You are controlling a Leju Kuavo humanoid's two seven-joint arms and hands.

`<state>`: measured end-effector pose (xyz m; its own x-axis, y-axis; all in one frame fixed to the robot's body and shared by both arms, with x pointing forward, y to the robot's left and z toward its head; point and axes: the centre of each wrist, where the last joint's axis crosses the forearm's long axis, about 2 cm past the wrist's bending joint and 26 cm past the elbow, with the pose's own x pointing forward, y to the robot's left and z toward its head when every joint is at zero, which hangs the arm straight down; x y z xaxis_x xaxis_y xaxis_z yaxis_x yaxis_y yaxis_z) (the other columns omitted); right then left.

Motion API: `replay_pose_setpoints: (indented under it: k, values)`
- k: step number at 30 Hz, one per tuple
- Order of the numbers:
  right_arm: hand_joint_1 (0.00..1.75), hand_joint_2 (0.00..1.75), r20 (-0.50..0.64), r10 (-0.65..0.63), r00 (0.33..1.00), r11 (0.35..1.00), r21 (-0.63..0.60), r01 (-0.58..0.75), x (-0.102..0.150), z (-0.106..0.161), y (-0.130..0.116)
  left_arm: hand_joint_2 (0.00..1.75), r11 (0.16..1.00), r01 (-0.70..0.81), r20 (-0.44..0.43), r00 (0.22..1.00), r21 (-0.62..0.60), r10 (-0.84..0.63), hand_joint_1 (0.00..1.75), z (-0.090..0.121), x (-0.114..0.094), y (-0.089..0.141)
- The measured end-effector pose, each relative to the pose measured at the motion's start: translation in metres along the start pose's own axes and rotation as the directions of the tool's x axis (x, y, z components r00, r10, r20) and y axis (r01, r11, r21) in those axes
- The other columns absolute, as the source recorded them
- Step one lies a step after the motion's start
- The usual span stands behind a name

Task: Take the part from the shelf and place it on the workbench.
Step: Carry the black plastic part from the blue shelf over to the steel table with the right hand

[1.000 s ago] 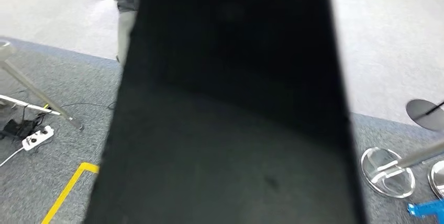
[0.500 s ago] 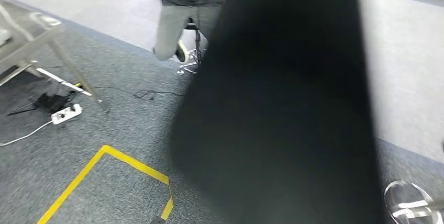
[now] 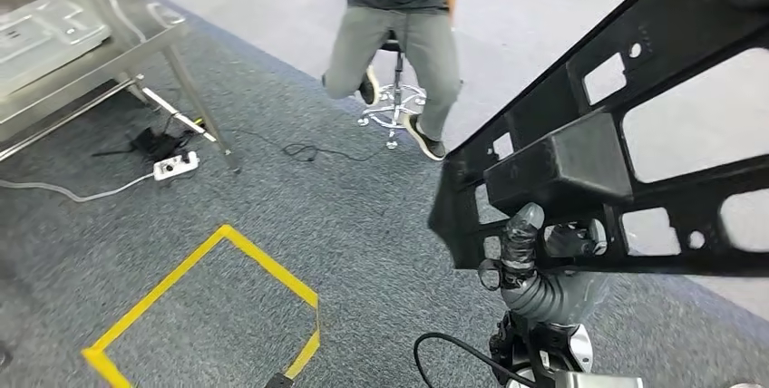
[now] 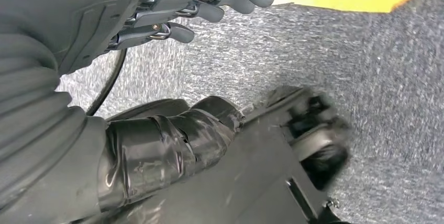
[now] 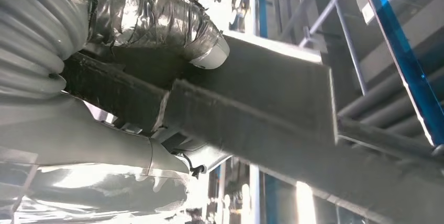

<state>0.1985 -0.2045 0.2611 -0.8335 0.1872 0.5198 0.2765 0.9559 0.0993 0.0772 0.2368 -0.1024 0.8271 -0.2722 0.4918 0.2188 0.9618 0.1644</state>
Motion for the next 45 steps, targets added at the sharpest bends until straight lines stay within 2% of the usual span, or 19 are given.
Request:
replay_pose_setpoints:
  k: [15,45]
  values:
    - [1.75,1.75,-0.013,0.034,0.999,0.999,0.014,-0.033,-0.007,0.001,0.004,1.75,1.000,-0.002,0.006,1.000,-0.009,0.002,0.00,0.000,0.002,-0.001]
    - [1.75,1.75,-0.024,0.017,1.000,1.000,0.025,-0.016,-0.015,-0.002,0.010,1.75,1.000,-0.005,0.008,1.000,-0.011,0.005,0.00,0.000,0.003,-0.002]
